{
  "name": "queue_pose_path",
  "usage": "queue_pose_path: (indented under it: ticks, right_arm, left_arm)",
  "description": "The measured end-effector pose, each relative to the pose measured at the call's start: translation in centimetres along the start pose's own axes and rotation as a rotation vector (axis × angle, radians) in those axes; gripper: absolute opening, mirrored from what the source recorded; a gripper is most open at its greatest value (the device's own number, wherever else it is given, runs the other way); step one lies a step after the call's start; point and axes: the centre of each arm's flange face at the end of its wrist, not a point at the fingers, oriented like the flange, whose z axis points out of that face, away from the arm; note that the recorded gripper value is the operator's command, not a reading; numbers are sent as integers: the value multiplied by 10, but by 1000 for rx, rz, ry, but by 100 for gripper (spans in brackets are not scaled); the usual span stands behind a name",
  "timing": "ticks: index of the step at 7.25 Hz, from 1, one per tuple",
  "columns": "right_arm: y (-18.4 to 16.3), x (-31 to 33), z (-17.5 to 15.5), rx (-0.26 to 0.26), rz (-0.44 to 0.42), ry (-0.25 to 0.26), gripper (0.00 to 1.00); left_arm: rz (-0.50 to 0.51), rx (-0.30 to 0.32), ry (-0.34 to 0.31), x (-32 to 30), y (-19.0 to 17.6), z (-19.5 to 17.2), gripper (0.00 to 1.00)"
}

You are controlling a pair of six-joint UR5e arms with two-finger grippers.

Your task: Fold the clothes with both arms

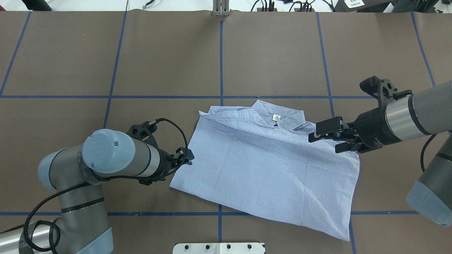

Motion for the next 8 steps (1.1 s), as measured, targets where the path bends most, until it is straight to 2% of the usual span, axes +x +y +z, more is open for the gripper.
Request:
queue_pose_path:
  ticks: [1,3,5,6,8]
  right_arm:
    - [-1,-1,1,0,0,0,100]
    - [-1,0,2,0,1,2,100]
    - [-2,0,2,1,2,2,100]
    - [-2,0,2,1,2,3,100]
    - [-3,1,3,1,4,5,100]
  left_arm:
    - [-10,9,-23,-5,8,17,96]
    - [-19,16,-45,-9,13,31,79]
    - [-22,19,-53,-11,13,33,75]
    - [-22,19,-58,-12,12,35,68]
    - [-22,18,-64,-13,12,36,60]
